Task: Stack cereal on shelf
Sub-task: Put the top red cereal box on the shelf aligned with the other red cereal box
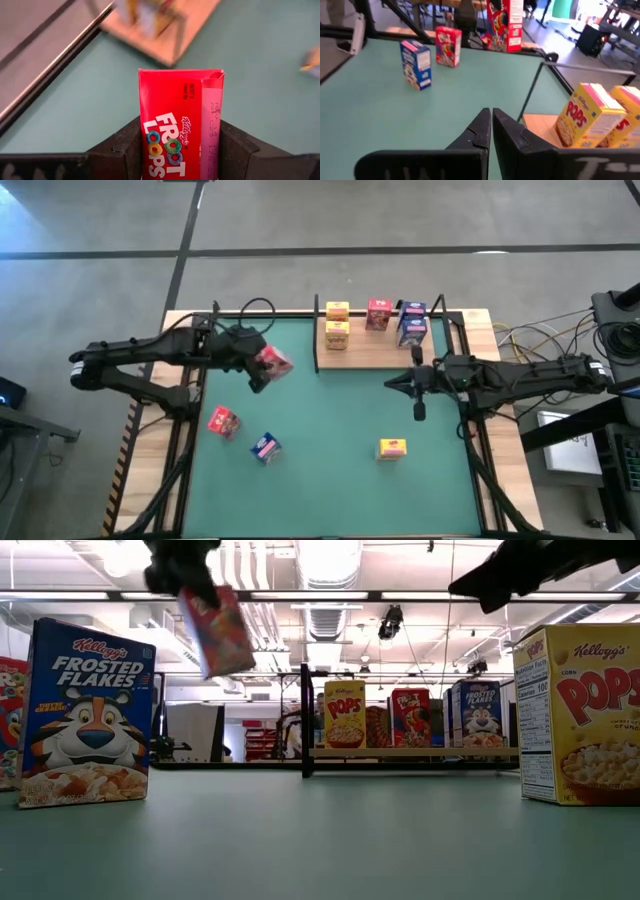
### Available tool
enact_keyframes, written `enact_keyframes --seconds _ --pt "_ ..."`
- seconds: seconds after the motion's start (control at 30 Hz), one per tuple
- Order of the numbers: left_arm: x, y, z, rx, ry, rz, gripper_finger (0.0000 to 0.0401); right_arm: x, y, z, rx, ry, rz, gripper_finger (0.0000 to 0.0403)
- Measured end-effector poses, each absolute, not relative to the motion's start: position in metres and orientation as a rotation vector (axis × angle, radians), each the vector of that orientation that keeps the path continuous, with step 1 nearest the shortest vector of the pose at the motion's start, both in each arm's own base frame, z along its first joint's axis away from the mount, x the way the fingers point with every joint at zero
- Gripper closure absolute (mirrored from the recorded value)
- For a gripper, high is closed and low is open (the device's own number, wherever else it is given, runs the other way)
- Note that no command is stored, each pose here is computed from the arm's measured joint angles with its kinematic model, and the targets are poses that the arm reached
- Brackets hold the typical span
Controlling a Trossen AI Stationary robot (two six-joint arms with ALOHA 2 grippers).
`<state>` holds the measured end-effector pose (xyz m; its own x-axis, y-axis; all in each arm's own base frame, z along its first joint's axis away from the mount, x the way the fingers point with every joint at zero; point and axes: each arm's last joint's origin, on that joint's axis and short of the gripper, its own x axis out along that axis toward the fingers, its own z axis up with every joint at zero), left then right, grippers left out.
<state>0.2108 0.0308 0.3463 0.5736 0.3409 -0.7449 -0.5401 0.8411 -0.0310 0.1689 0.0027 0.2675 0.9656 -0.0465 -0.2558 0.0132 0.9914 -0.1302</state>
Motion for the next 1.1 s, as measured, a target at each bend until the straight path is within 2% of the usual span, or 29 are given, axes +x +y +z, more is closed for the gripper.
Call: enact_keyframes --seconds 0.2,0.4,0.7,1.1 --pt "0.243 0.017 0.361 -0.158 0.734 0.402 0.0235 0.162 0.011 0.27 -0.137 0.228 0.025 0.0394" --pt "0.285 0.019 0.367 -0.015 0.683 0.392 0.0235 0.162 0.022 0.272 -0.181 0.199 0.091 0.0394" --pt "0.34 0.022 0.365 0.155 0.625 0.336 0.0235 0.159 0.039 0.276 -0.262 0.14 0.203 0.0394" --pt "0.383 0.035 0.349 0.243 0.519 0.344 0.0235 0.156 0.051 0.281 -0.347 0.073 0.272 0.0394"
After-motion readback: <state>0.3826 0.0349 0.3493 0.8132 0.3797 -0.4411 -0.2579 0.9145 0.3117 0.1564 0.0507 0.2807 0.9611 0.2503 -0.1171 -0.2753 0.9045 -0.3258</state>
